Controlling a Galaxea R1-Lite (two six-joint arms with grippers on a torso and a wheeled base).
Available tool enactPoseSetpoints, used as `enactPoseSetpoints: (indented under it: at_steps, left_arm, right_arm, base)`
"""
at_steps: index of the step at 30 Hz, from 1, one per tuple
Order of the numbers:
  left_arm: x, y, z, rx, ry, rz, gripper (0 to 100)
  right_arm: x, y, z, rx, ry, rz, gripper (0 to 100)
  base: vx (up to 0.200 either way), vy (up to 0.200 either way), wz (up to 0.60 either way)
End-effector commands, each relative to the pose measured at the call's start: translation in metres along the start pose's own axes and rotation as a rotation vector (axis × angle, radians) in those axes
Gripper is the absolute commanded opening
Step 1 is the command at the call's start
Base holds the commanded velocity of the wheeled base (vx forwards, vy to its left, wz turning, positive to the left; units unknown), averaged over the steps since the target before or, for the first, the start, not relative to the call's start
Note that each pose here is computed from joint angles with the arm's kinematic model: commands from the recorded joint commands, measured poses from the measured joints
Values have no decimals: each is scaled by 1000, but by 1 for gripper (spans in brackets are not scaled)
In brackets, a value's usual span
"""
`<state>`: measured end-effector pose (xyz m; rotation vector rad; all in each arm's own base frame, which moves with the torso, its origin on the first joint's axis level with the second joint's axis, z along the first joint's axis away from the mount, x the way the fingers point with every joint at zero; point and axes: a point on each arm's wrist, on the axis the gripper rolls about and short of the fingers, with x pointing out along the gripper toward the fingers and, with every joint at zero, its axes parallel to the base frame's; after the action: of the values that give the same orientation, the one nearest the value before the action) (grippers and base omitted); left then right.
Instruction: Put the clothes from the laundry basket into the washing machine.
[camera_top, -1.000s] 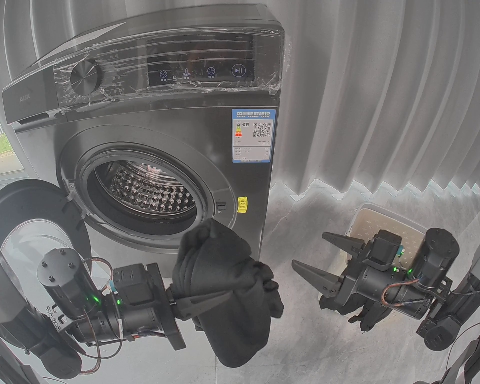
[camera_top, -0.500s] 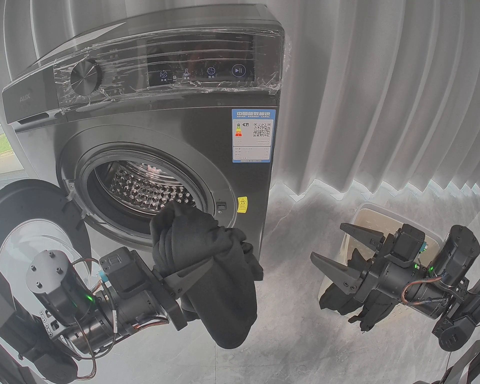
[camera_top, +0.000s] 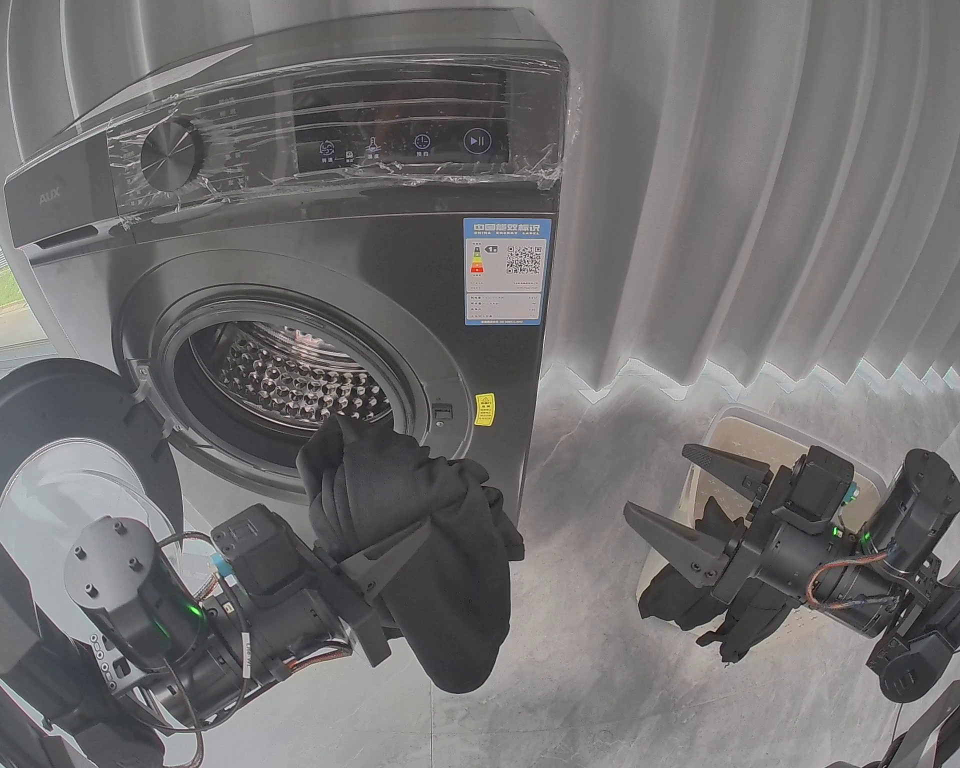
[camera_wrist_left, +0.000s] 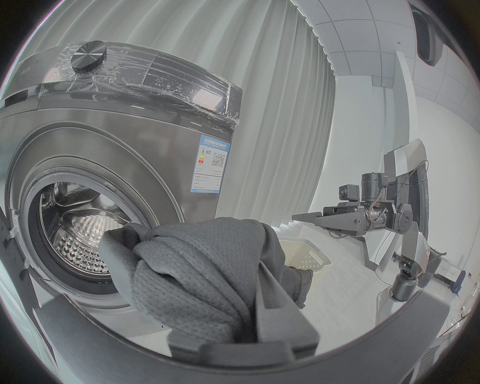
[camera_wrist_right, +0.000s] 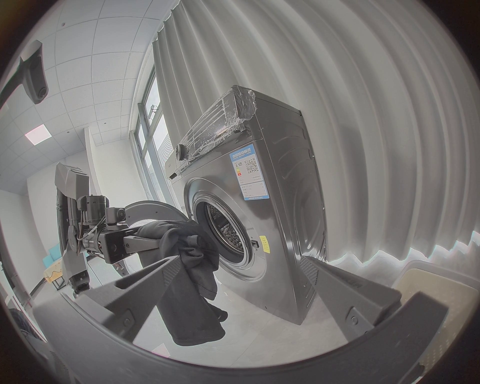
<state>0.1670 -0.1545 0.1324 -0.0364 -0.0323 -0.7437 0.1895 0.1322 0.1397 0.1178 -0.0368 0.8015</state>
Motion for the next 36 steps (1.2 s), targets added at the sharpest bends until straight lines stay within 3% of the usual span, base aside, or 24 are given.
enactPoseSetpoints:
  at_steps: [1,5,15,29,36]
  left_arm:
    - [-1,-2,-1,-3,4,-11,0]
    - [-1,-1,-2,-3,9,-11,0]
    - [0,-2,-5,9,23,-14,0]
    - [4,-2,-18,15,81,-13,0]
    - [5,-1,-21,14,92,-10,0]
  right_arm:
    - [1,0,-1,2,4,0,100]
    - [1,0,-1,2,4,2,100]
    - [0,0,-1,2,6,2,100]
    - [-1,0,-3,4,14,-2,100]
    - [-3,-3,-5,4,23,-19,100]
  base:
    - [0,0,0]
    - [0,0,0]
    - [200,0,0]
    - [0,0,0]
    - [0,200,0]
